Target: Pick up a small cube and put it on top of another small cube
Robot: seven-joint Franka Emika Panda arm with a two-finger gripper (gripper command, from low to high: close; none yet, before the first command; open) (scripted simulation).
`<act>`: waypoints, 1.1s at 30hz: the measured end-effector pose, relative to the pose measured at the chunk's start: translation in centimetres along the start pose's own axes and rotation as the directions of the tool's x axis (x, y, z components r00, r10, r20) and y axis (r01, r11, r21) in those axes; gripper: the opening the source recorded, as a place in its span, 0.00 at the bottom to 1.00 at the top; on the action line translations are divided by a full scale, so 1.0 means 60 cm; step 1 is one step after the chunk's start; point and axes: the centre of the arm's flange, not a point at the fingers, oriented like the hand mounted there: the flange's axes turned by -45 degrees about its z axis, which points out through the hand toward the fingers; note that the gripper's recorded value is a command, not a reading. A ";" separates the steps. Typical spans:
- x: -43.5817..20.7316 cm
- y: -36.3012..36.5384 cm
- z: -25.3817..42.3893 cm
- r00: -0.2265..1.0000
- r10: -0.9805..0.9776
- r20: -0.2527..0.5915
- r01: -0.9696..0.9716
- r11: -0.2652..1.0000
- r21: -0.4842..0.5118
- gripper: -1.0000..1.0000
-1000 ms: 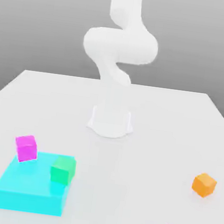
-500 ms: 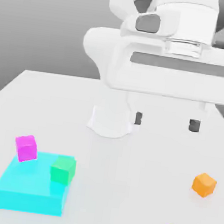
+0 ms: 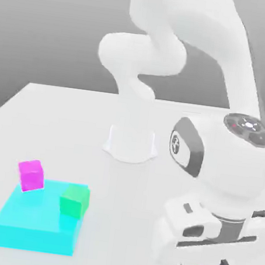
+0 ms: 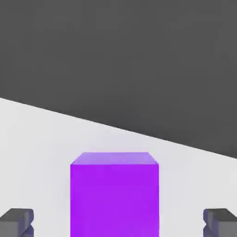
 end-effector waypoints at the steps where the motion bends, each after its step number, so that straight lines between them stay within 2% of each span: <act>1: -0.001 0.000 0.013 1.000 0.000 0.001 0.000 1.000 0.000 0.00; 7: -0.001 -0.001 0.019 1.000 -0.001 0.000 0.001 1.000 0.000 0.00; 12: -0.001 0.000 -0.071 1.000 0.000 0.001 0.000 1.000 0.000 0.00; 21: -0.119 0.233 -0.202 0.962 0.271 0.003 -0.271 0.961 -0.059 0.00; 29: -0.284 0.357 -0.280 0.871 0.492 0.001 -0.492 0.871 -0.013 0.00; 33: -0.306 0.370 -0.224 0.854 0.520 0.001 -0.520 0.854 0.002 0.00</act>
